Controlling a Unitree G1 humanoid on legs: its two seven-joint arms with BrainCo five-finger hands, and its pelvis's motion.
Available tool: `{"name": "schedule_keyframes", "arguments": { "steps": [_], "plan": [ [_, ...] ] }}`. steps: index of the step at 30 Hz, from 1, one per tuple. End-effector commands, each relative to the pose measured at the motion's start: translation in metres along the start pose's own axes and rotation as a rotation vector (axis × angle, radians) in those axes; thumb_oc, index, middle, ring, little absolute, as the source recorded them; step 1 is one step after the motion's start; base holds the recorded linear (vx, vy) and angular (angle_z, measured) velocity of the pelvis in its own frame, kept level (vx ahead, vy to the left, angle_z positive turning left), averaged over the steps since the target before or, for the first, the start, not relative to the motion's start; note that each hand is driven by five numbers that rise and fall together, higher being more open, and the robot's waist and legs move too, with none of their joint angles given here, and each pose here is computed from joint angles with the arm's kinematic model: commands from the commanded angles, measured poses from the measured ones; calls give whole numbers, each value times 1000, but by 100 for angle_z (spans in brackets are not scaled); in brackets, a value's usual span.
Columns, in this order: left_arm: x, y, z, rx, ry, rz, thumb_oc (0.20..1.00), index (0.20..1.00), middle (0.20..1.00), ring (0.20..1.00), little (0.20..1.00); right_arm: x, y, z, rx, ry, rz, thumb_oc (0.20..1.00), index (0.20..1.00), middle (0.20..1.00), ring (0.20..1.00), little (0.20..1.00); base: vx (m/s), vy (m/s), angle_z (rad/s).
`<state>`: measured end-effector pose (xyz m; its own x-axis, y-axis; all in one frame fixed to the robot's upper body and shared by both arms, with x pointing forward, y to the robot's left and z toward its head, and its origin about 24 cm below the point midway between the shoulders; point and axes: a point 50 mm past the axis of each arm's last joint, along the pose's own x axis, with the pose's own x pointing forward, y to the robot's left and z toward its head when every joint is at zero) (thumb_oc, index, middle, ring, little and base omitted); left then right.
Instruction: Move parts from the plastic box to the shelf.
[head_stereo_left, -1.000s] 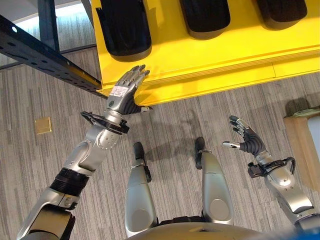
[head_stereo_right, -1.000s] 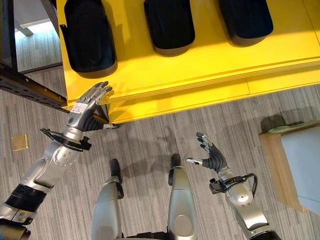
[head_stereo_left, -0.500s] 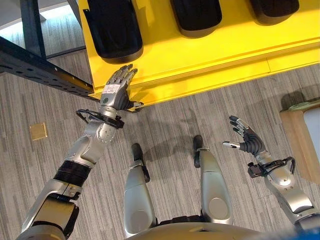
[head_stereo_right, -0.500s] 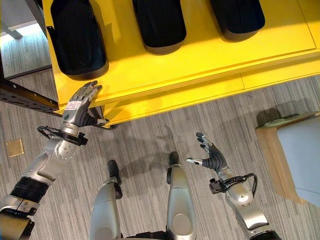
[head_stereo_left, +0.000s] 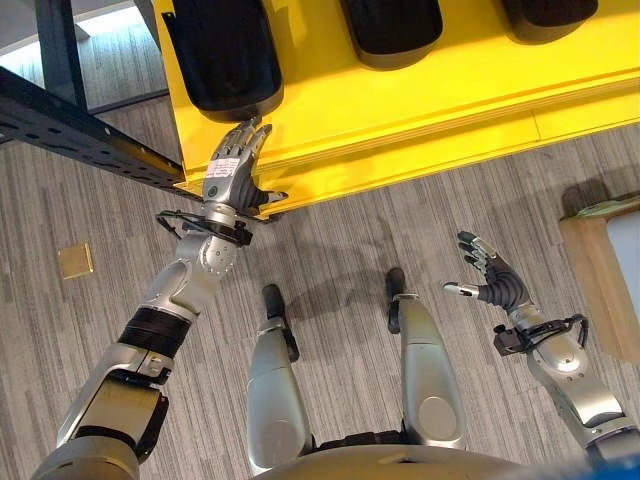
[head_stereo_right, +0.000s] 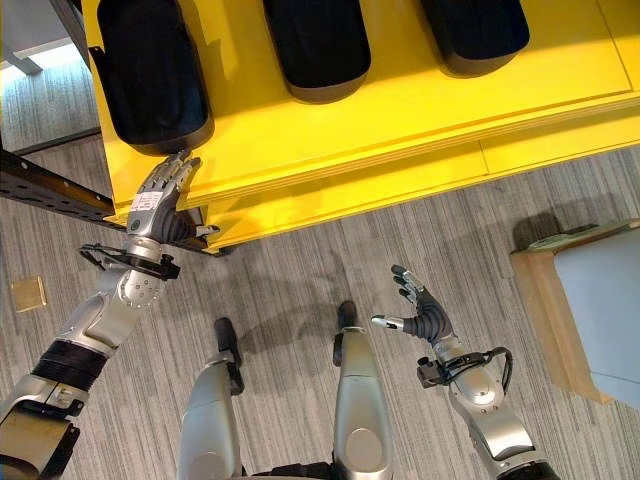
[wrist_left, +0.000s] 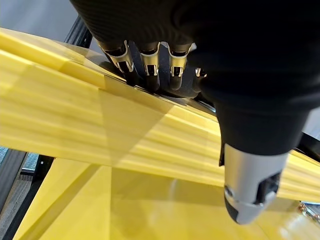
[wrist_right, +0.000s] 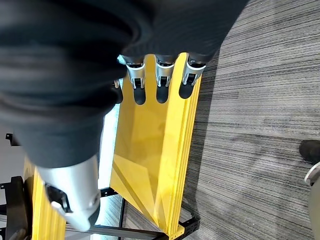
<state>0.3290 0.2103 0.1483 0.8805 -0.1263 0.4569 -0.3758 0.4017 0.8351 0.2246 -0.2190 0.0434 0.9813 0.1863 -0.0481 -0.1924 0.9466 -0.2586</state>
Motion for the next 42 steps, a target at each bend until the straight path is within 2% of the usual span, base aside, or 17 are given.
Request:
{"name": "schedule_keyframes", "arguments": {
  "steps": [1,15,25,36,42],
  "plan": [
    [-4,-8,-16,-9,93,-33,1000,1000,1000,1000,1000,-2,-2,9,30,-63,-16,1000,1000,1000,1000,1000,0,0,0],
    [20,13,-37,54,182,27,1000,1000,1000,1000,1000,-7,-2,5,34,-40,15,1000,1000,1000,1000,1000,-2,1,-1],
    [32,31,-39,80,178,77,1000,1000,1000,1000,1000,-7,0,4,45,-31,32,1000,1000,1000,1000,1000,0,0,0],
    [28,12,-19,15,104,14,1000,1000,1000,1000,1000,-6,-1,4,45,-32,20,1000,1000,1000,1000,1000,0,0,0],
    [-7,-29,10,-196,29,-157,1000,1000,1000,1000,1000,-1,-2,6,48,-41,-5,1000,1000,1000,1000,1000,0,0,0]
  ]
}}
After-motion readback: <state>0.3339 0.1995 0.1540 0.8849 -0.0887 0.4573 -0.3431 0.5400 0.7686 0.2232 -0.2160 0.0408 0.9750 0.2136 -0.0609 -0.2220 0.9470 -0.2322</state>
